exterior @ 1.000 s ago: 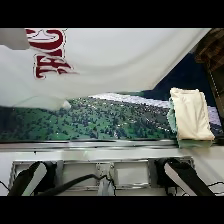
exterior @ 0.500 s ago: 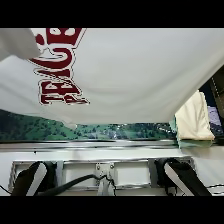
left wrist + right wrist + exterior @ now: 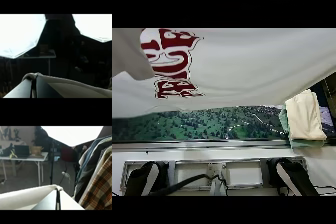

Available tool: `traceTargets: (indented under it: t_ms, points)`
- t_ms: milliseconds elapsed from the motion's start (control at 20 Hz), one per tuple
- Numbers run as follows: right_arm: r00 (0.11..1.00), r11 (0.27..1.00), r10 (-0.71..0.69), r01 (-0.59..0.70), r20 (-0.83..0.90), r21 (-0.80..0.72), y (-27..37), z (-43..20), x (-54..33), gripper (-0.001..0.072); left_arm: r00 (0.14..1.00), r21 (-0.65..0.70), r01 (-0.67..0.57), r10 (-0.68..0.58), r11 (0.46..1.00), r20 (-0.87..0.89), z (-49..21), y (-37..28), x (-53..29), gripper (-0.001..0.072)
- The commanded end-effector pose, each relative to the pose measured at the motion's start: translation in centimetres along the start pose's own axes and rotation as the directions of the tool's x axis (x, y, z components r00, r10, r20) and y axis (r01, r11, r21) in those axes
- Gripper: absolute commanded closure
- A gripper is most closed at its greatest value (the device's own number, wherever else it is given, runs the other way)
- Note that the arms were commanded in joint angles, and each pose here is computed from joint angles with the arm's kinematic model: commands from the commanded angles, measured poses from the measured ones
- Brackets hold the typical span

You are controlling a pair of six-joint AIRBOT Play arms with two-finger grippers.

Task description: Fold the clothes and pants, and hang the long-sleeved shirts on hangers.

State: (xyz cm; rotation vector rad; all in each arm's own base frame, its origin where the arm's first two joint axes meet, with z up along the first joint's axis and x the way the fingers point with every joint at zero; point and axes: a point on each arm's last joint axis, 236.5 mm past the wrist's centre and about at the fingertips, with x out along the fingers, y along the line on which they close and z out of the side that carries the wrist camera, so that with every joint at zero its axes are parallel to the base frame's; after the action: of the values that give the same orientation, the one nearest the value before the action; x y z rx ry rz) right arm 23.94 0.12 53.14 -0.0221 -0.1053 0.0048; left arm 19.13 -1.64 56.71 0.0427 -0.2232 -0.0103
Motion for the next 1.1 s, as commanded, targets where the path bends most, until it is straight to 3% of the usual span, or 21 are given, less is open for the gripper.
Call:
traceTargets:
  t_ms: [0,250,400,550,700,900,1050]
  points:
    - [1.0,1.0,-0.003,0.003,0.01,0.01,0.0,0.4,-1.2,0.0695,0.999,0.018,-0.041,0.041,0.999,-0.009,-0.1,0.8,-0.8,0.0707]
    - [0.999,0.999,0.003,-0.002,-0.032,0.043,0.1,-0.8,0.3,0.0695,0.995,-0.062,-0.014,0.008,0.998,-0.098,-2.7,1.0,2.3,0.0707]
    - [0.984,0.998,0.022,-0.012,-0.179,0.058,0.3,-5.0,4.4,0.0694,0.95,-0.105,0.007,-0.039,0.994,-0.31,-9.0,1.4,5.9,0.0707]
    - [0.926,0.994,0.076,-0.04,-0.369,0.103,1.1,-11.7,10.6,0.0694,0.831,-0.156,-0.005,-0.082,0.988,-0.55,-17.6,2.7,10.1,0.0706]
    - [0.813,0.979,0.169,-0.071,-0.557,0.192,2.9,-20.8,16.9,0.0694,0.696,-0.209,-0.04,-0.123,0.977,-0.708,-26.3,4.3,14.9,0.0706]
    - [0.656,0.964,0.221,-0.034,-0.722,0.263,3.7,-33.8,23.9,0.0694,0.502,-0.27,-0.089,-0.191,0.959,-0.844,-39.3,5.2,19.9,0.0708]
    - [0.606,0.96,0.233,-0.021,-0.76,0.278,4.8,-41.6,27.9,0.0694,0.421,-0.297,-0.097,-0.231,0.95,-0.877,-47.5,4.0,23.1,0.0708]
